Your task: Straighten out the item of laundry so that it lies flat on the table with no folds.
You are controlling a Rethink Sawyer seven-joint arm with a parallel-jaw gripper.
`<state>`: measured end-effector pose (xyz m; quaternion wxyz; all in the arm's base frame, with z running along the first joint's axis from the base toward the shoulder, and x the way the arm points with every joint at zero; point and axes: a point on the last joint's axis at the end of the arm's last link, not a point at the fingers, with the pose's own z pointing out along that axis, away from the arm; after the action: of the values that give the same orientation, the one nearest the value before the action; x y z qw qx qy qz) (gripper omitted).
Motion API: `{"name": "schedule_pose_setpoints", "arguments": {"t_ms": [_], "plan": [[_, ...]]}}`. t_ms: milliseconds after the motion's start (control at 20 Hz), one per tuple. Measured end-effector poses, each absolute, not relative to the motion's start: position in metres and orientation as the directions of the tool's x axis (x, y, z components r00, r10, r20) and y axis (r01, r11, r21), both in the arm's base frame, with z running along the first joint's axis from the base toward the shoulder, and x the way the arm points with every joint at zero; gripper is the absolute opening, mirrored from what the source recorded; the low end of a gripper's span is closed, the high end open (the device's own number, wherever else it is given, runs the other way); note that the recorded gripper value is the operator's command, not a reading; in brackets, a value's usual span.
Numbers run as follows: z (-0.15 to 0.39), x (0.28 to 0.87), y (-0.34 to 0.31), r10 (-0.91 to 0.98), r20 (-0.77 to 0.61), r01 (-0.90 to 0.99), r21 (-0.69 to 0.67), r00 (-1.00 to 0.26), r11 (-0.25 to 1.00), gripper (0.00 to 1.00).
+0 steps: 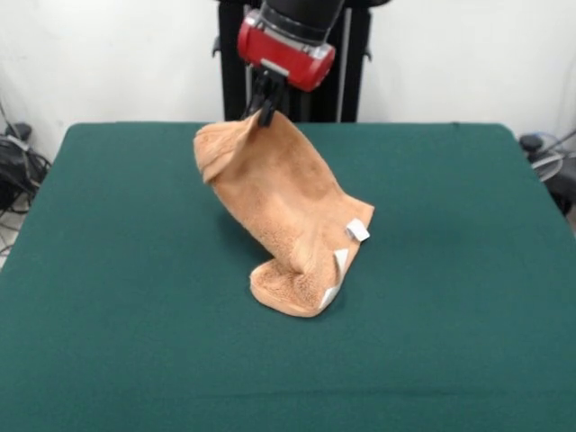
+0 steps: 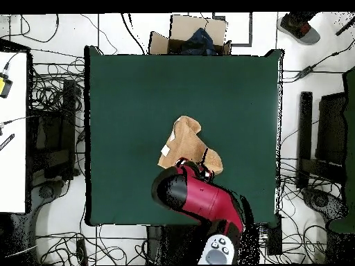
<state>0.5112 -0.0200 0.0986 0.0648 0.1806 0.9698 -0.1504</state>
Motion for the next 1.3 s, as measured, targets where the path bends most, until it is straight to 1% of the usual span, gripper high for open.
{"name": "schedule_pose_setpoints", "arguments": {"t_ms": [850,1300], "plan": [[0.136,0.483,0.032,0.301,-0.102,0.317,-0.360,-0.948,0.878,0.00],[0.155,0.474,0.074,0.377,-0.045,0.367,-0.361,-0.925,0.857,0.00]]}}
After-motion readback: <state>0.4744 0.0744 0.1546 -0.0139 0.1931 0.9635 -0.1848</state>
